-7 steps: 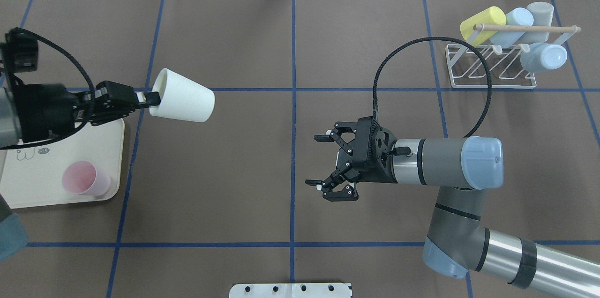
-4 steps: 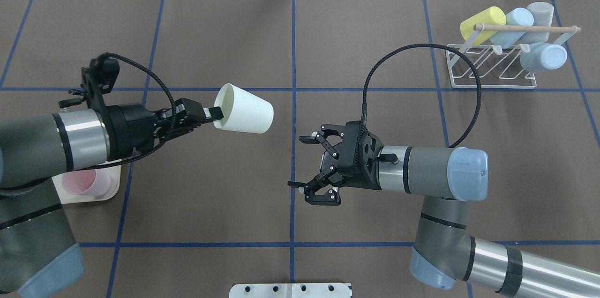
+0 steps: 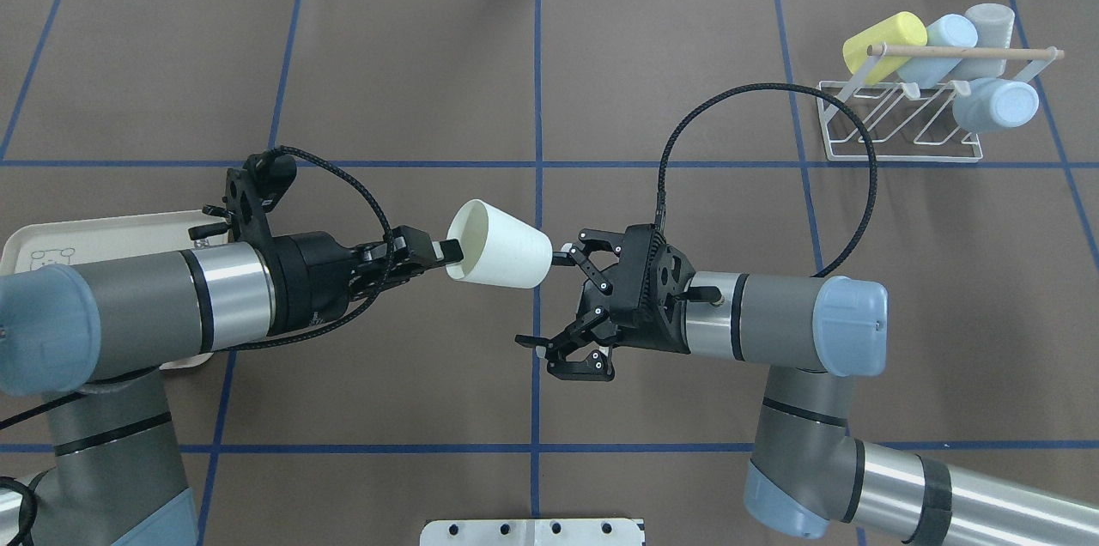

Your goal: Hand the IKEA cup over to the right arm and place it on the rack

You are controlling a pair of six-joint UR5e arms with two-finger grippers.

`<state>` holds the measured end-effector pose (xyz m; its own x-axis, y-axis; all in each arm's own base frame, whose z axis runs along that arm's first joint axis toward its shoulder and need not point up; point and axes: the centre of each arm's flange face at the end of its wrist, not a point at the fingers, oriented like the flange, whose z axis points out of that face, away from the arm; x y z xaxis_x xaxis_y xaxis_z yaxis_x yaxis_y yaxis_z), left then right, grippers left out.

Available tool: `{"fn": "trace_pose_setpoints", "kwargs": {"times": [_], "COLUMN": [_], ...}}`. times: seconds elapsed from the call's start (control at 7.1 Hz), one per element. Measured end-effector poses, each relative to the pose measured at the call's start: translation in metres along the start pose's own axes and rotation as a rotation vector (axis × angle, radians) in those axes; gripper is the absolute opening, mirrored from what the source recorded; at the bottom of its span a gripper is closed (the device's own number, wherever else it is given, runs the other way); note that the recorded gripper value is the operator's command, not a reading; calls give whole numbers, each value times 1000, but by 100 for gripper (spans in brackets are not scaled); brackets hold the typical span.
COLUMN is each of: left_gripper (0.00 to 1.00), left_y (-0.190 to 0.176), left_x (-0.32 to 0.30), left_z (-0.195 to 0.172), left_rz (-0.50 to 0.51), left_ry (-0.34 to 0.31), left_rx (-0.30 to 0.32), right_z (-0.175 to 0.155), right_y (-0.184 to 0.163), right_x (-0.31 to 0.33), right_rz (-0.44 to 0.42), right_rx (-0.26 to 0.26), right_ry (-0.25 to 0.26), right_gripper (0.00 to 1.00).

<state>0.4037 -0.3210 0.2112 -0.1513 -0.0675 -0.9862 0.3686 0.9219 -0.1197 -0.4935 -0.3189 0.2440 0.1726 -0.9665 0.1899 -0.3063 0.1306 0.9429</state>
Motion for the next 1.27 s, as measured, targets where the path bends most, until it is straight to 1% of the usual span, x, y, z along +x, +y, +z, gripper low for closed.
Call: {"fn": "trace_pose_setpoints", "kwargs": {"times": [0.42, 0.7, 0.84, 0.99, 1.13, 1.27], "left_gripper": [0, 0, 0, 0, 0, 0], "left_y": [16, 19, 19, 20, 20, 20], "left_x": [-11, -14, -13, -13, -13, -12], "left_z": [7, 9, 9, 9, 10, 10], "left_rz": [1, 3, 3, 3, 3, 4], "left_ry": [-22, -29, -28, -28, -27, -26], "left_rx": [-31, -37, -38, -38, -39, -39], "right_z": [0, 1, 1, 0, -2, -3], "right_y": [-4, -6, -6, -7, -8, -9], "right_x": [0, 0, 0, 0, 0, 0], "right_rz": [-1, -2, -2, -3, -5, -7], "right_rx": [8, 12, 13, 21, 39, 55], "right_ry": [1, 1, 2, 3, 5, 5], "right_gripper": [99, 98, 95, 86, 72, 60]}}
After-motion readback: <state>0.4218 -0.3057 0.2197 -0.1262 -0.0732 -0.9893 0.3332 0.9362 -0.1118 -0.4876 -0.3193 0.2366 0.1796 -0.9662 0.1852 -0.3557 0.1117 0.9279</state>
